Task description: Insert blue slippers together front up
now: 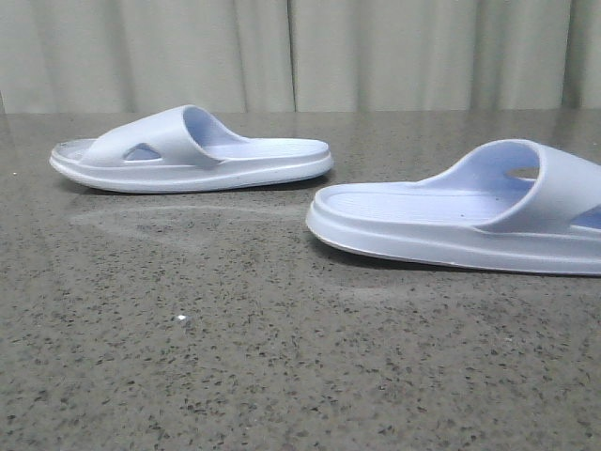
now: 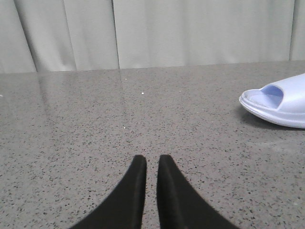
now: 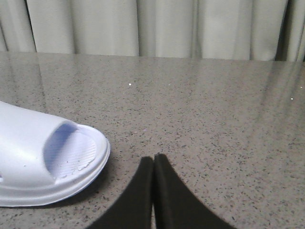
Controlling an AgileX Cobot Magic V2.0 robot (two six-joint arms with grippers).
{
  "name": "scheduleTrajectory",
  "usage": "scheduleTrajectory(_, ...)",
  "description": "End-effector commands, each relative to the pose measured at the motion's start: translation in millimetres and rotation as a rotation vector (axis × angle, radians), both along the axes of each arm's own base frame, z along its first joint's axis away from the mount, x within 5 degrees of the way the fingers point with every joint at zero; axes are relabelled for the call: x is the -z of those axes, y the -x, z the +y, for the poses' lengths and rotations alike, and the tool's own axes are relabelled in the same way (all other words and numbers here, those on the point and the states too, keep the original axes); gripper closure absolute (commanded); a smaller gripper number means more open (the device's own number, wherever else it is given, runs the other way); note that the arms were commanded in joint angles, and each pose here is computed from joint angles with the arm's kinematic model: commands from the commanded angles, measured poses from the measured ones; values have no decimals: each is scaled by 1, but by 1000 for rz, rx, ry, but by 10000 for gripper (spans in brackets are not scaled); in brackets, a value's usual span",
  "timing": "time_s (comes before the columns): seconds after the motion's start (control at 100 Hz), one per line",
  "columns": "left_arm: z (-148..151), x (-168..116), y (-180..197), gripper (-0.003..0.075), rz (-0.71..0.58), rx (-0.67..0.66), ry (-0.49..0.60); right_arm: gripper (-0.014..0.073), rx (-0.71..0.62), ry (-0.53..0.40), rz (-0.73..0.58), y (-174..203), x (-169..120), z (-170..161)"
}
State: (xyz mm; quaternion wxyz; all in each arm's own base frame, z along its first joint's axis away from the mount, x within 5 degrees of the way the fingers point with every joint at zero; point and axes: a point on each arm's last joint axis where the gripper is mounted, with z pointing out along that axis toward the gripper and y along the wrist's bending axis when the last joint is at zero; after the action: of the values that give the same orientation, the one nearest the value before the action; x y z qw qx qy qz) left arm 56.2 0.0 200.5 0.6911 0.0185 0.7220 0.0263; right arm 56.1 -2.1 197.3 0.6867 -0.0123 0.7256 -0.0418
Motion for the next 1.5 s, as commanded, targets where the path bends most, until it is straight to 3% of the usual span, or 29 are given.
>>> scheduleTrajectory(0.0, 1, -6, 1, 705, -93, -17, 11, 680, 3, 11, -67, 0, -1, 0)
scheduleTrajectory(0.83, 1, -6, 1, 705, -98, -18, 11, 680, 3, -5, -77, 0, -2, 0)
scheduleTrajectory(0.95, 2, -8, 1, 705, -117, -20, 37, 680, 2, -150, -118, 0, -5, 0)
scheduleTrajectory(1.16, 2, -10, 1, 705, -148, -17, 263, 680, 10, -420, -178, 1, -9, -2)
scheduleTrajectory(1.4, 4, -13, 2, 705, -182, -23, 492, 679, 11, -596, -186, 1, -9, -2)
scheduleTrajectory(1.49, 4, -15, 2, 705, -186, -16, 642, 679, 0, -661, -183, 1, -12, -1)
